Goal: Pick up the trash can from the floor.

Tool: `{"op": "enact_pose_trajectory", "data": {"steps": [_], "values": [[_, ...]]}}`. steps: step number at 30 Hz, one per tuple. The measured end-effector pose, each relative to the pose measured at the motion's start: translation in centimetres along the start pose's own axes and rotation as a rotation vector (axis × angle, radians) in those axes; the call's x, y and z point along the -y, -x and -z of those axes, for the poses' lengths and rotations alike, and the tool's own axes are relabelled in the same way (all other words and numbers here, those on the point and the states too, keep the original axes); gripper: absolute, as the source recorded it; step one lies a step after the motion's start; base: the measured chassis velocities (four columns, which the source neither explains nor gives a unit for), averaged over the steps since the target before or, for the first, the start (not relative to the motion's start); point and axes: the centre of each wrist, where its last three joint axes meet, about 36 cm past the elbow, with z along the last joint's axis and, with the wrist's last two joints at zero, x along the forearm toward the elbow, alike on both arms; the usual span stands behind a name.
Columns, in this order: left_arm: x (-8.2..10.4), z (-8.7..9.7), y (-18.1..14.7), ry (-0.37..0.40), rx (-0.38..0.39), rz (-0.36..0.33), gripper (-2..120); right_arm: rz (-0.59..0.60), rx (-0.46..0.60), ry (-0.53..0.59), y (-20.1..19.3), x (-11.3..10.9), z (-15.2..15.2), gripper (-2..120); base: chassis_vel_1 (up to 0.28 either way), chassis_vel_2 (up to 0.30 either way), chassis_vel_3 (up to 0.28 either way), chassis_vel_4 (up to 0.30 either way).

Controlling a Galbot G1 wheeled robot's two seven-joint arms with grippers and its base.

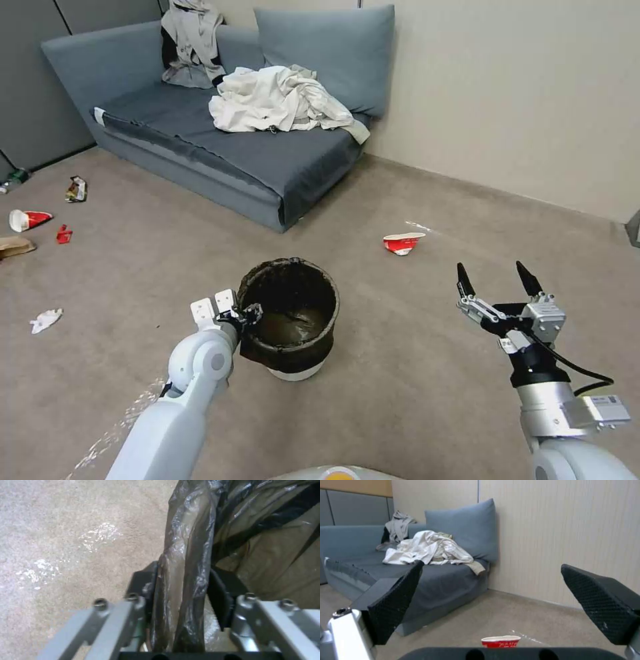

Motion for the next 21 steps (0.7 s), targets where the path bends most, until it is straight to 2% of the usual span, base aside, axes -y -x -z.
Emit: {"op": "enact_pose_trajectory", "data": {"steps": [2,3,4,7,16,21], "values": [[0.0,0.1,-0.1,-0.006,0.000,-0.003,23,0.000,-0.001,0.000,0.0,0.0,0.0,100,0.000,0.000,0.000,0.000],[0.0,0.1,-0.1,-0.008,0.001,-0.003,15,0.000,-0.001,0.000,0.0,0.0,-0.1,100,0.000,0.000,0.000,0.000],[0.0,0.1,-0.1,-0.008,0.001,-0.003,15,0.000,-0.001,0.000,0.0,0.0,-0.1,100,0.000,0.000,0.000,0.000],[0.0,0.2,-0.3,-0.011,0.004,-0.003,4,0.001,-0.001,0.002,0.0,-0.1,-0.2,100,0.000,0.000,0.000,0.000],[-0.2,0.3,-0.4,-0.017,0.011,-0.001,2,0.003,-0.001,0.002,0.0,-0.1,-0.2,100,0.000,0.000,0.000,0.000],[-0.4,1.0,-1.1,-0.046,0.025,-0.023,2,0.004,-0.001,0.002,0.0,-0.1,-0.2,100,0.000,0.000,0.000,0.000]]}}
